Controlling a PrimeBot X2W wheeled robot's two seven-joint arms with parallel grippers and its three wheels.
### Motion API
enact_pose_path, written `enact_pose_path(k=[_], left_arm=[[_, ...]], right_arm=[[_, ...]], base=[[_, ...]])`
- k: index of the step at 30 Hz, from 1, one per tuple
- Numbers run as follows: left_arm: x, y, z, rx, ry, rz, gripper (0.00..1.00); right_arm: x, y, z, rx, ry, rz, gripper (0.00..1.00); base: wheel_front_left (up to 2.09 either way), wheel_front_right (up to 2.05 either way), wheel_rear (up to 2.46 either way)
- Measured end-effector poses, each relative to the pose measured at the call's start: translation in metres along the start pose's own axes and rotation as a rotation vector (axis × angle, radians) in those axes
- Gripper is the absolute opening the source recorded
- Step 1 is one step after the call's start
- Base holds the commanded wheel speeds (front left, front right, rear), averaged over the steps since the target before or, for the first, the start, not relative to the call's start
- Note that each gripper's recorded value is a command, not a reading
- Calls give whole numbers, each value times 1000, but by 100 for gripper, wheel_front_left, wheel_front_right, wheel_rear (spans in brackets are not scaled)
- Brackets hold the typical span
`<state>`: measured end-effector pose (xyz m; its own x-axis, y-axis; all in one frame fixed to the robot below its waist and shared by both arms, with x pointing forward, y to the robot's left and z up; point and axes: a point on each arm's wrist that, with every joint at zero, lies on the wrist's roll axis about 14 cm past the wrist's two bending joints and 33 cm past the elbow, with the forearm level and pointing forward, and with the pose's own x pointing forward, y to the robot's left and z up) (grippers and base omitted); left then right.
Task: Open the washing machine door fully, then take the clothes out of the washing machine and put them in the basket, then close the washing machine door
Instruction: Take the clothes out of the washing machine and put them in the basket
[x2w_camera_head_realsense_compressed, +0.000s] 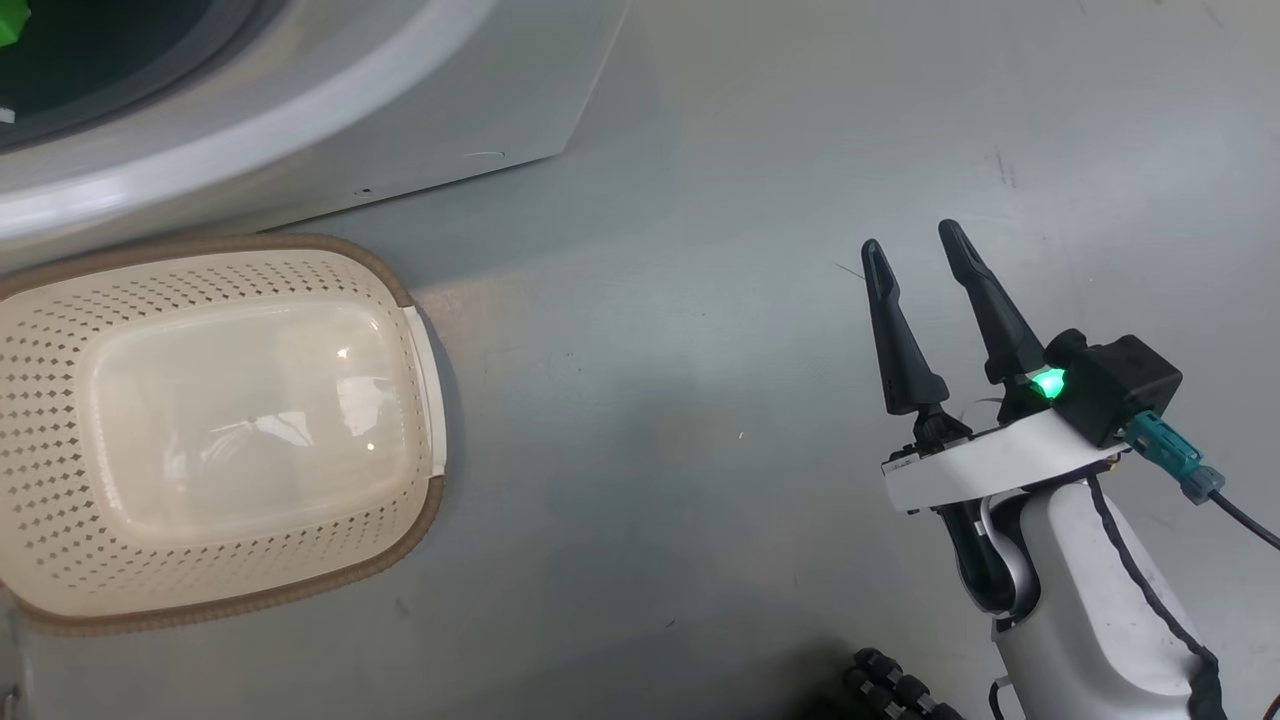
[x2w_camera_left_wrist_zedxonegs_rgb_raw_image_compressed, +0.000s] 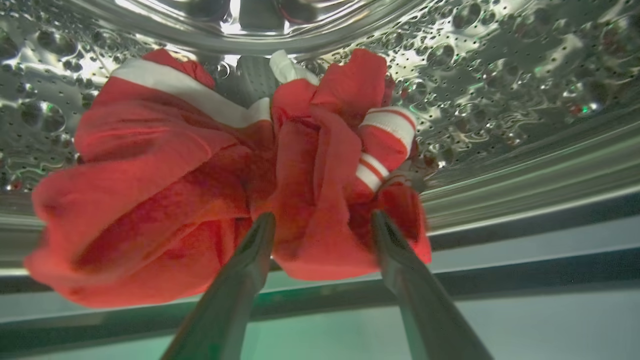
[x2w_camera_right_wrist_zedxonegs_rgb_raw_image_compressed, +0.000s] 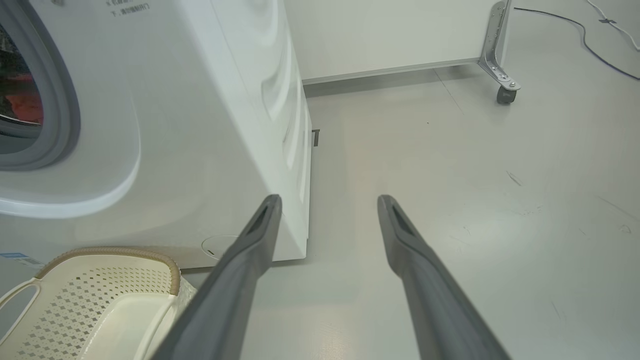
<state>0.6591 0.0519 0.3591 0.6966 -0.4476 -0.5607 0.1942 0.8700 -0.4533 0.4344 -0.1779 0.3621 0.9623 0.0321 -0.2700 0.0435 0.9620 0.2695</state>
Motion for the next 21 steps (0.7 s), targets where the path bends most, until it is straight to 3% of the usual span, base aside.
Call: enact_pose_path(k=[5,8,9,21], left_arm=[[3,9,-13,-10,61,35,100],[5,14,-18,-17,86,50,30],[5,14,-18,-20,87,53,0],[8,11,-4,-11,33,48,0]], right_arm=[[1,-2,2,0,-5,-8,100],[2,-3,2,-1,-5,-10,100],[1,-3,2,-2,-4,-11,100],[7,-5,7,-8,-20,-18,100]], base=[[0,0,0],[0,0,0],[0,0,0],[0,0,0]])
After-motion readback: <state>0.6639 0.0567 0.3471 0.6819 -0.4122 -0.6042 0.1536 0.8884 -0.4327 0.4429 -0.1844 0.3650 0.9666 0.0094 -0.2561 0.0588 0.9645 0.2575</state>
